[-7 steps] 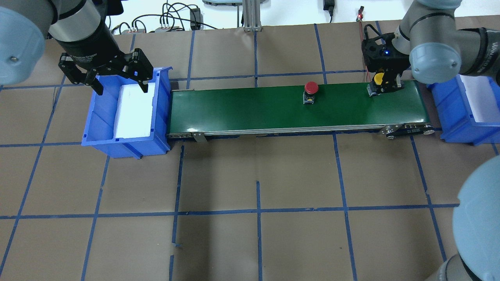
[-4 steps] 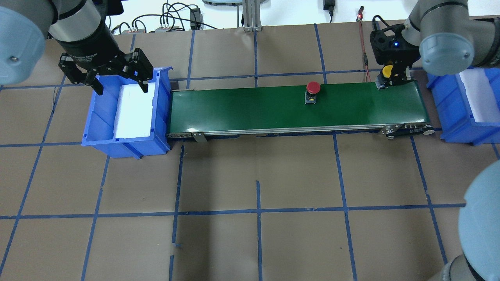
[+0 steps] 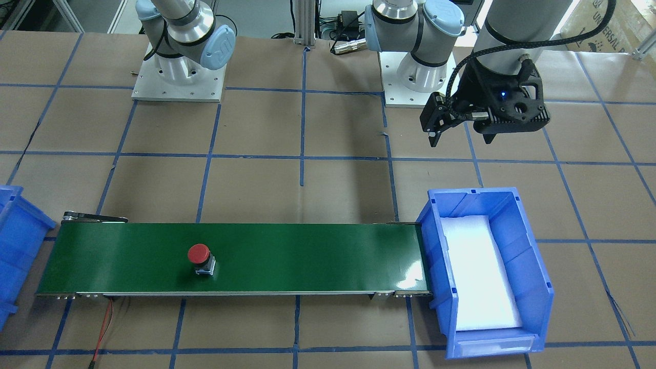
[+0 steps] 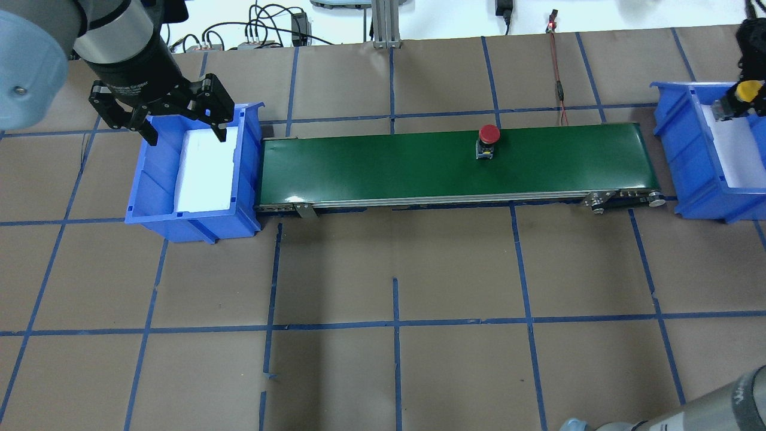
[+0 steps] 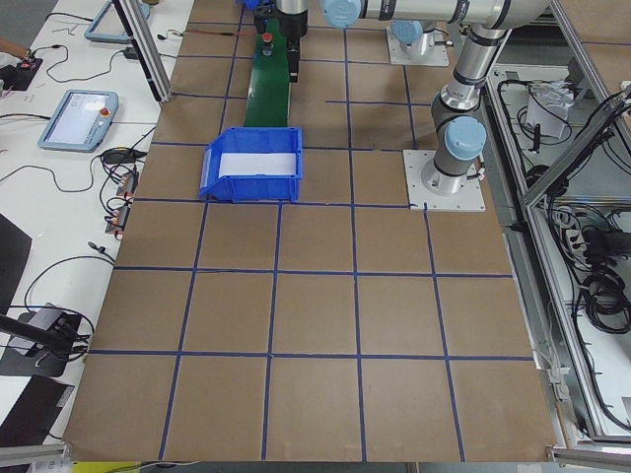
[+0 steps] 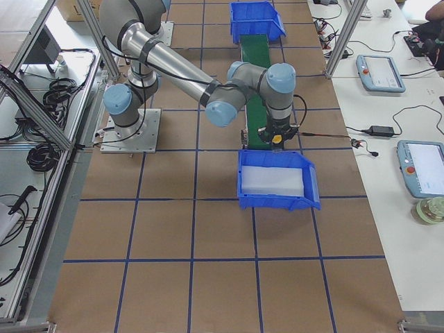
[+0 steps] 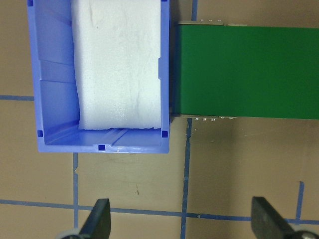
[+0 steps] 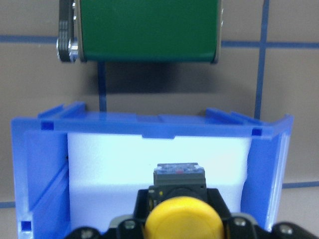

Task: Transport two buttons from left to right
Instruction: 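Lower the yellow button onto the foam in the far bin and release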

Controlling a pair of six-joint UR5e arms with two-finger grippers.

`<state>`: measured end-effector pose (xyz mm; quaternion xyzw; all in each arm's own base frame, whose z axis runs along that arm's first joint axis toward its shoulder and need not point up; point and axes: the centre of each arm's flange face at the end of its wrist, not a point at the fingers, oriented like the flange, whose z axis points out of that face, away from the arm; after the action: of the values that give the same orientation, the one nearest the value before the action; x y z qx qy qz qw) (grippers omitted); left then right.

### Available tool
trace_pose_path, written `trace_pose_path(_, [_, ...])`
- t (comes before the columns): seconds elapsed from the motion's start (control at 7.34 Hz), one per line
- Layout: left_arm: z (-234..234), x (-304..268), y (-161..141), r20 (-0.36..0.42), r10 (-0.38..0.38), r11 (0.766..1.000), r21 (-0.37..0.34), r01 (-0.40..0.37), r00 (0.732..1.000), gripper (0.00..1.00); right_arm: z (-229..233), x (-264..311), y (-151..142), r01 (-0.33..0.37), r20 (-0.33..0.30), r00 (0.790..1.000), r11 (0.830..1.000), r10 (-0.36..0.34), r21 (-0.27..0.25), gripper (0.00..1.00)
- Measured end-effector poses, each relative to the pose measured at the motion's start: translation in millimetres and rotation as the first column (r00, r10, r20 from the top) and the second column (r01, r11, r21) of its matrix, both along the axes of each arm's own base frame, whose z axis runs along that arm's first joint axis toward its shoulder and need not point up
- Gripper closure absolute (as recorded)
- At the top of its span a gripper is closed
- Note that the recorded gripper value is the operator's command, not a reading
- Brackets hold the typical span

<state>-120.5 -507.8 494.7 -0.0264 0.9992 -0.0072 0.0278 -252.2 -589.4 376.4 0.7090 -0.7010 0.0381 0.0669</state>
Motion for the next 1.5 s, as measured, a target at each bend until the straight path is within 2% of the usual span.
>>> trace_pose_path(0.14, [-0.5,-0.2,-0.5,0.0,0.0,1.0,0.001,0.0,1.0,0.0,-11.1,-27.3,10.2,0.006,0.015,1.0,1.0,-0.006,0.006,0.95])
trace_pose_path(0.54, [-0.6,-0.4,-0.4,0.0,0.0,1.0,0.001,0.0,1.0,0.0,-94.3,-73.1,1.2,-0.043,0.052,0.998,0.998,0.041,0.039,0.91])
trace_pose_path(0.68, [-1.0,-0.3,-0.6,0.0,0.0,1.0,0.002,0.0,1.0,0.0,-114.7,-84.7,-0.3,-0.048,0.057,0.997,0.998,0.045,0.049,0.68])
trace_pose_path(0.82, [-0.9,-0.3,-0.6,0.0,0.0,1.0,0.002,0.0,1.0,0.0,-125.9,-90.9,-1.0,-0.046,0.058,0.997,0.997,0.043,0.054,0.06])
trace_pose_path(0.95, [-0.9,-0.4,-0.5,0.0,0.001,1.0,0.002,-0.001,1.0,0.0,-130.6,-93.6,-1.5,-0.046,0.057,0.997,0.997,0.043,0.055,0.0])
trace_pose_path(1.23, [-2.6,-0.2,-2.2,0.0,0.002,1.0,0.005,-0.002,1.0,0.0,-129.7,-94.8,-2.0,-0.053,0.051,0.997,0.997,0.05,0.05,0.0])
trace_pose_path(1.5, [-4.9,-0.2,-3.9,-0.001,0.001,1.0,0.009,-0.001,1.0,0.0,-97.9,-89.5,-8.9,-0.06,0.028,0.998,0.998,0.059,0.02,0.0])
